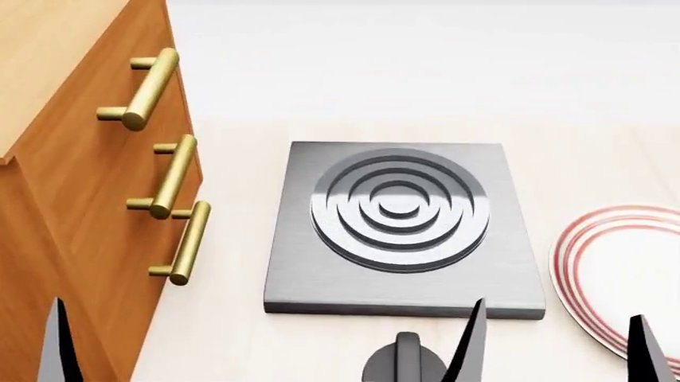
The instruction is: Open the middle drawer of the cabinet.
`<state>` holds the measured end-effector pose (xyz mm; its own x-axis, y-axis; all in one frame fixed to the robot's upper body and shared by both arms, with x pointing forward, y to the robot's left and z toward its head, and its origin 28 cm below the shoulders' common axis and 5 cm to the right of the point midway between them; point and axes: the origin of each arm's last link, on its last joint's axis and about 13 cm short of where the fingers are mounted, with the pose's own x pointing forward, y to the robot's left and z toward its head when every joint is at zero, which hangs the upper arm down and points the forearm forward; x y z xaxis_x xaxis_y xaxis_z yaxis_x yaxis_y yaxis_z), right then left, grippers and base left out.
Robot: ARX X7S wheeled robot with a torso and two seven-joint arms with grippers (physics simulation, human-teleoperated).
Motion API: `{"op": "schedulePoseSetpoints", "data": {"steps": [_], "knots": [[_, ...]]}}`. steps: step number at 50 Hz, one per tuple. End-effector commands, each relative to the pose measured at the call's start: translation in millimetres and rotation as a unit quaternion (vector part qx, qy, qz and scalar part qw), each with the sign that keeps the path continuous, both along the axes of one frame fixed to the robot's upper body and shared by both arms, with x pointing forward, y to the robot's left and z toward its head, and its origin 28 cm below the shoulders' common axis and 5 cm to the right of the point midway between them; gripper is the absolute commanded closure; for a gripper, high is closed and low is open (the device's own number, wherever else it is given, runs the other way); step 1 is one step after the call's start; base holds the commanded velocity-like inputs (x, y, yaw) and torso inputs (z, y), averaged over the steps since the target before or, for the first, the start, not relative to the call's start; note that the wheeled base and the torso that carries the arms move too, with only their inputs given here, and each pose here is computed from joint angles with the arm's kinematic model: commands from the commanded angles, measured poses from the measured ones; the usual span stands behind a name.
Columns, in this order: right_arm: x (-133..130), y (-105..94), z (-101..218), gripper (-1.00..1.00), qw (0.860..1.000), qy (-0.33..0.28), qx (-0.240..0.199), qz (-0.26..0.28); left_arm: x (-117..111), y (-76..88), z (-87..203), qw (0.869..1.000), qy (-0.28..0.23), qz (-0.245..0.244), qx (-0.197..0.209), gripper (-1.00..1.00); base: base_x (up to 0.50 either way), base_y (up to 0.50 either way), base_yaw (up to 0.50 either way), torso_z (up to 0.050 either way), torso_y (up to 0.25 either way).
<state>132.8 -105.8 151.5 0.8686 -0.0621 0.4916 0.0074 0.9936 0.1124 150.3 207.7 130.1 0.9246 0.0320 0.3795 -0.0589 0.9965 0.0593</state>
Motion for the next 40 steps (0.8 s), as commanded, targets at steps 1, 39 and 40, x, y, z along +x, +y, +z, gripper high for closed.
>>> {"op": "schedulePoseSetpoints", "data": {"steps": [1, 39, 40], "knots": [[-0.5, -1.4, -0.4, -1.0, 1.0, 0.001, 0.003, -0.005, 0.9, -2.6, -0.5, 1.0, 0.001, -0.014, -0.009, -1.0, 0.0, 0.0, 0.0, 0.0, 0.0], [-3.2, -9.8, 4.6, -1.0, 1.0, 0.0, 0.031, 0.0, 269.4, -36.0, 106.6, 0.788, 0.031, 0.174, 0.59, -1.0, 0.0, 0.0, 0.0, 0.0, 0.0], [-3.2, -9.8, 5.1, -1.0, 1.0, 0.001, 0.031, 0.0, 272.6, -35.5, 104.9, 0.785, 0.033, 0.177, 0.593, -1.0, 0.0, 0.0, 0.0, 0.0, 0.0]]}}
